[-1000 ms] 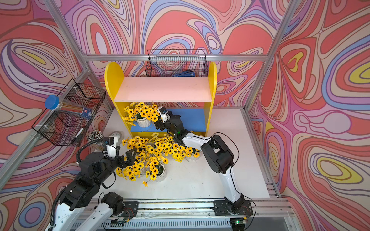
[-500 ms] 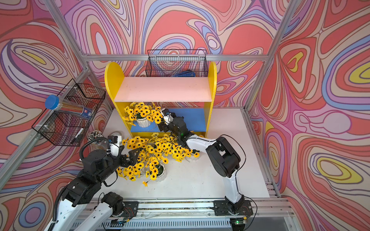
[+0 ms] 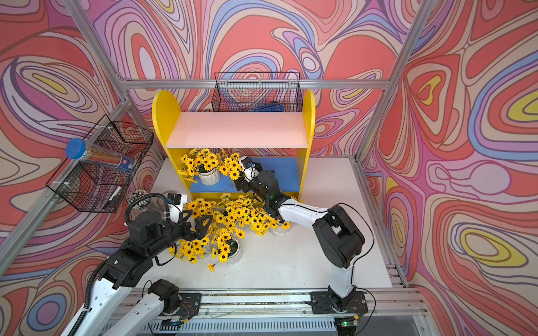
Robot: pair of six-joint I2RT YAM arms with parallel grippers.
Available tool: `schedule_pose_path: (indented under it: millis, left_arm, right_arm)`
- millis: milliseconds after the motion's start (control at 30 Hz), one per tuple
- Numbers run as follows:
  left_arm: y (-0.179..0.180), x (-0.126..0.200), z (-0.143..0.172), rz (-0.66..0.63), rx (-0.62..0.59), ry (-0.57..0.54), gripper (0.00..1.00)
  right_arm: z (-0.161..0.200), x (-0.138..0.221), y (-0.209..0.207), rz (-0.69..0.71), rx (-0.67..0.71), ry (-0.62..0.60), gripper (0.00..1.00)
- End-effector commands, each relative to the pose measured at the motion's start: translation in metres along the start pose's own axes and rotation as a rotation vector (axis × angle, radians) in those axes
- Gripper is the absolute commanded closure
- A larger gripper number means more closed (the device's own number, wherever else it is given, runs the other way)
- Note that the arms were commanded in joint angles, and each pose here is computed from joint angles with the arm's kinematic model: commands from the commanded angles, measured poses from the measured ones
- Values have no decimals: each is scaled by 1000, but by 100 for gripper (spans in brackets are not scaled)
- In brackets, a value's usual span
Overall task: Take the sunflower pots off the shelves
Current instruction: Pick up the sunflower pot from the shelf, then place the sunflower pot at the center of the board.
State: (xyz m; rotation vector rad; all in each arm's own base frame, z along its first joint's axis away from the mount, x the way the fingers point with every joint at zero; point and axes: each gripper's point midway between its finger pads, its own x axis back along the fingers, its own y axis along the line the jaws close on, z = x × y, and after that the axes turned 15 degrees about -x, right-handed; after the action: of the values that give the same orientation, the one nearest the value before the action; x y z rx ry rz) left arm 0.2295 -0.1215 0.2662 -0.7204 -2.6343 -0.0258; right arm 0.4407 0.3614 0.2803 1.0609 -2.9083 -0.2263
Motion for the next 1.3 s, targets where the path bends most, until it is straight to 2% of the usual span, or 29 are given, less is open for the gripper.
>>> schedule_pose_path:
  millis: [0, 100, 133, 400, 667, 833, 1267]
  left_arm:
    - [-5, 3, -20, 30, 3, -54, 0]
    - [-6, 2, -21, 37, 7, -59, 0]
    - [-7, 2, -22, 41, 6, -60, 0]
    - [-14, -2, -24, 83, 22, -59, 0]
    - [-24, -1, -26, 129, 35, -63, 0]
    - [-30, 2, -26, 156, 46, -63, 0]
    - [-36, 2, -1, 195, 118, -7, 1]
  right_arm:
    - [-48, 11, 4, -7, 8, -120, 100]
    - [-40, 12, 3, -8, 1, -105, 100]
    - [-56, 20, 6, -13, -2, -134, 100]
    - [-75, 43, 27, -39, 17, -155, 100]
    - [-87, 89, 61, -42, 53, -170, 100]
    - [-83, 122, 78, -41, 56, -152, 100]
    - [-45, 197, 101, -58, 9, -45, 100]
